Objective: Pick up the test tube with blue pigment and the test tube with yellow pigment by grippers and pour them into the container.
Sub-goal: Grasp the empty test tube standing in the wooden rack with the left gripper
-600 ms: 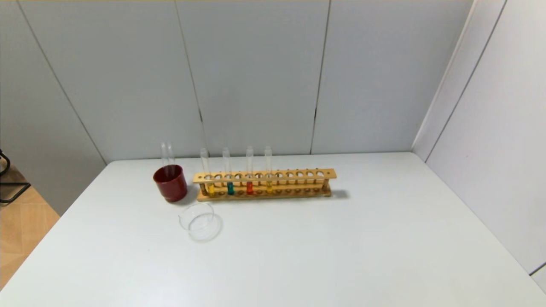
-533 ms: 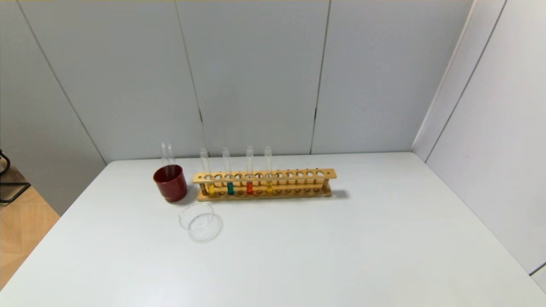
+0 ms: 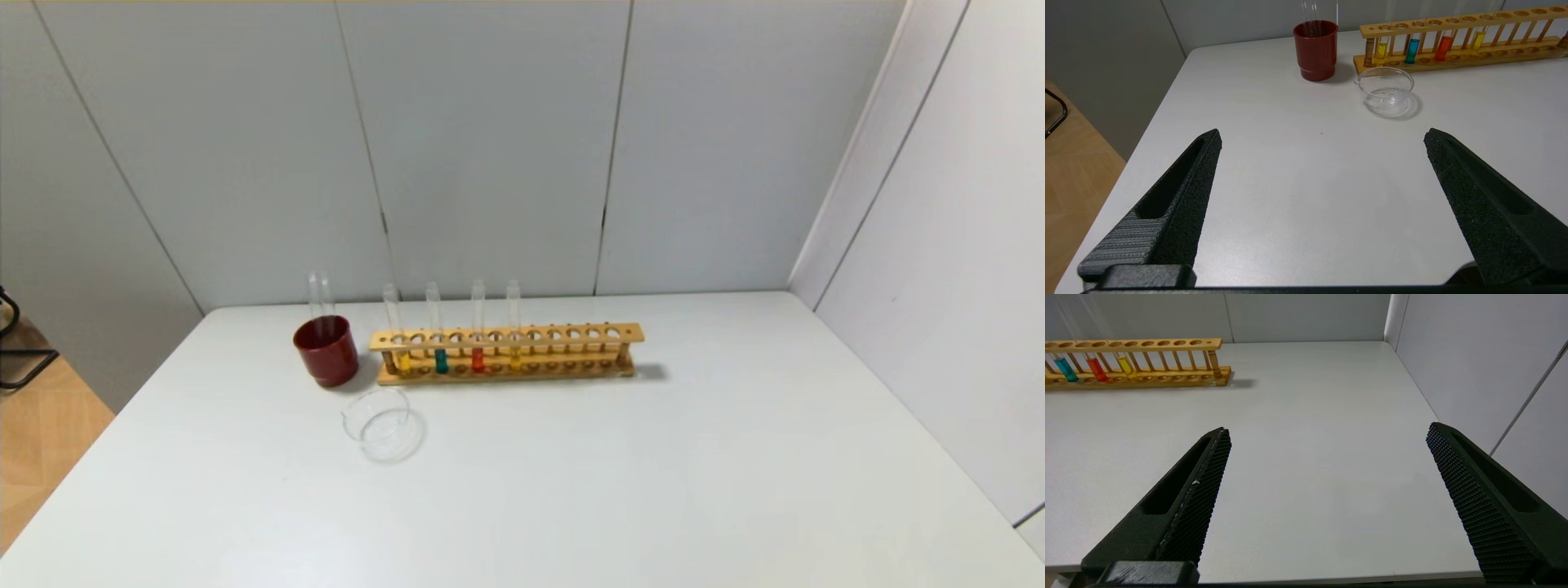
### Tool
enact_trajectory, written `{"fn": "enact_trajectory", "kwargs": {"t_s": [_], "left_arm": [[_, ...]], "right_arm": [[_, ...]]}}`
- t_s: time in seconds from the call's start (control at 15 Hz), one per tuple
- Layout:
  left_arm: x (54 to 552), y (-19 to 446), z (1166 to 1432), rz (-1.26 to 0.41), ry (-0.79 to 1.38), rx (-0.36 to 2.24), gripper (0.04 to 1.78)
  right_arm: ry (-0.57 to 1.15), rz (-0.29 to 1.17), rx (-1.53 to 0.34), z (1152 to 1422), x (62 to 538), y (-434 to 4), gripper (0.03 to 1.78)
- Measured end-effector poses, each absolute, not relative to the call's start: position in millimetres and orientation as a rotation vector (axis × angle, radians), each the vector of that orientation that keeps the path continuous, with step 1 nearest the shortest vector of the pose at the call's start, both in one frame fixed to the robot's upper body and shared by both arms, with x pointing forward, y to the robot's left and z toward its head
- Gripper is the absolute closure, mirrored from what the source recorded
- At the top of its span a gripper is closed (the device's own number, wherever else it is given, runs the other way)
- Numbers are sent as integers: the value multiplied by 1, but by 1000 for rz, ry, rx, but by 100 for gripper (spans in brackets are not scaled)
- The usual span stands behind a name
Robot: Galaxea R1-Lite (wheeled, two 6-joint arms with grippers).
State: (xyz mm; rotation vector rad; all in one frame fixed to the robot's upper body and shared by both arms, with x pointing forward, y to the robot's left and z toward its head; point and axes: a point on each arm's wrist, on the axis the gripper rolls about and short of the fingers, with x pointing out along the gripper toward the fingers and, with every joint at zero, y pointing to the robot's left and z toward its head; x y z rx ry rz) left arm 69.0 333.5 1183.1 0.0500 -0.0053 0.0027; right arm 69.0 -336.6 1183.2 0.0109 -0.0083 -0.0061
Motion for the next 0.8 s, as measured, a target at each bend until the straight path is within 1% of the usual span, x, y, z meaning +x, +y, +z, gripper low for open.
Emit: {"fn": "enact_trajectory", "kwargs": {"t_s": [0.13, 0.27, 0.53, 0.67, 0.8], "left_arm": [[67, 333, 1190, -31, -28, 52, 7], [60, 332, 1209, -75, -70, 61, 7], [54, 331, 1272, -138, -116, 70, 7], [66, 331, 1306, -166, -99, 68, 7], [87, 331, 1334, -205, -72, 67, 7]], "right_arm": [[-9, -6, 11, 1183, 69, -337, 6], [-8, -6, 10, 1183, 69, -337, 6], [-8, -6, 11, 1183, 69, -337, 6], [-8, -6, 11, 1183, 69, -337, 6], [-8, -6, 11, 1183, 69, -337, 6]]}}
